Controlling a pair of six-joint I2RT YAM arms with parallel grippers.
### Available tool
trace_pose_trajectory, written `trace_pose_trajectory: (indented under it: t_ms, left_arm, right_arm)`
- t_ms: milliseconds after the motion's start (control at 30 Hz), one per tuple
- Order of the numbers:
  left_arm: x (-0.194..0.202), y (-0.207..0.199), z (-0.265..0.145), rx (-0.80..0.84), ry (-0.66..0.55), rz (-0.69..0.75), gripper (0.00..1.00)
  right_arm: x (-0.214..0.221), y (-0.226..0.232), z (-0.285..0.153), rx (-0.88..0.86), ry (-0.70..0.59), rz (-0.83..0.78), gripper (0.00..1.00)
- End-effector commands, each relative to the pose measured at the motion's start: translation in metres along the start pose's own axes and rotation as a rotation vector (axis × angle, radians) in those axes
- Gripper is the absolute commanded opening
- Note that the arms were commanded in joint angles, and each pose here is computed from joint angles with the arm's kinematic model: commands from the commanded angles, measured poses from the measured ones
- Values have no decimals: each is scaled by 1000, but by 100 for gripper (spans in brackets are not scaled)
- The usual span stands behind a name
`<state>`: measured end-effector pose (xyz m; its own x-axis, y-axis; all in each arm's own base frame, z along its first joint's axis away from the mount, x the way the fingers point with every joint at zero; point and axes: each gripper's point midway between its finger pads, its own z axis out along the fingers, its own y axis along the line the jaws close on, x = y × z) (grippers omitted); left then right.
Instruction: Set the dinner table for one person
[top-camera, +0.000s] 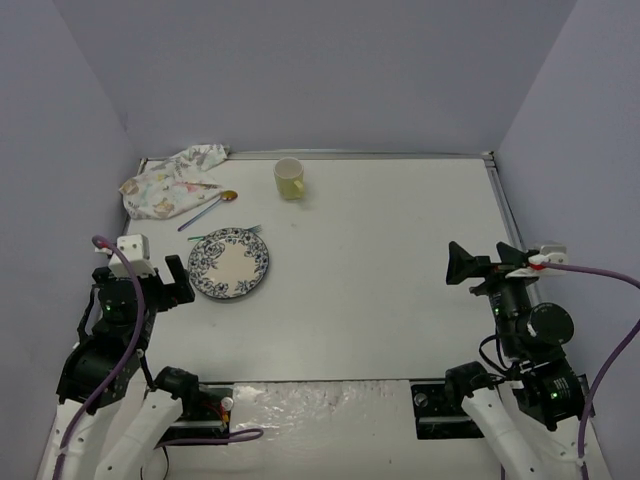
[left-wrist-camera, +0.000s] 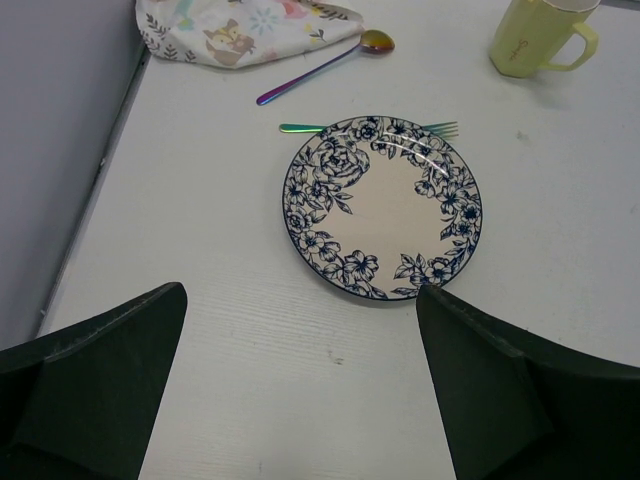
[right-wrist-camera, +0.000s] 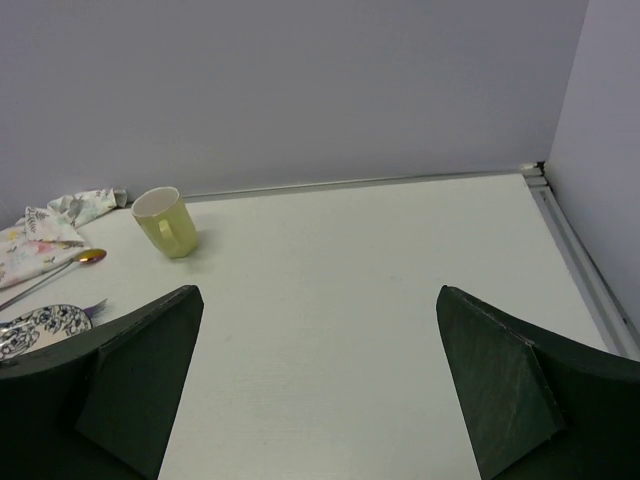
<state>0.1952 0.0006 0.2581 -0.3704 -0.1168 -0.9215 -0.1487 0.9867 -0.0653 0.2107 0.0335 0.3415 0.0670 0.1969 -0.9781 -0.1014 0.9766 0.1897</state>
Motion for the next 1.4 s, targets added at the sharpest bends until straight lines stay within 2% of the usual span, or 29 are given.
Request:
trace_pose_trajectory:
  t_ms: [0,167,400,500,567,633,667,700,767,833,1000,1233,1267,1367]
  left_arm:
    - [-6,-23,30,22,53,-58,97]
    - [-11,-55,86,21,129,-132,97]
    - [-78,-77,168,-22,71,-246,97]
    - [-108,-67,218,-96,24,-280,97]
    - [-109,-53,248,-149,25,-291,97]
    - [-129,-41,278,-181,-21,-304,97]
    - [-117,-29,301,-217,0,-300,97]
    - [-130,-25,311,-226,-33,-311,97]
    - [-128,-11,339,-262,-29,-312,97]
    - [-106,2,373,-301,13,-304,97]
    - [-95,30,431,-346,1,-309,97]
    - [-59,52,482,-395,50,-281,97]
    - [-50,55,487,-402,75,-273,96]
    - [-36,59,497,-407,118,-252,82]
  right_arm:
    - [2,11,27,9,56,95,100]
    - [37,20,48,7,199,141,100]
    - [84,31,72,-9,370,165,100]
    - [96,39,77,-44,407,173,100]
    - [99,42,79,-63,412,175,100]
    - [104,50,80,-111,420,175,100]
    - [105,52,80,-125,421,178,100]
    - [106,56,80,-150,419,181,100]
    - [111,60,79,-178,432,182,100]
    - [113,64,80,-206,428,175,100]
    - [126,72,79,-268,460,155,100]
    - [142,78,73,-324,505,140,100]
    - [142,78,72,-327,503,139,100]
    - [142,78,72,-328,501,135,100]
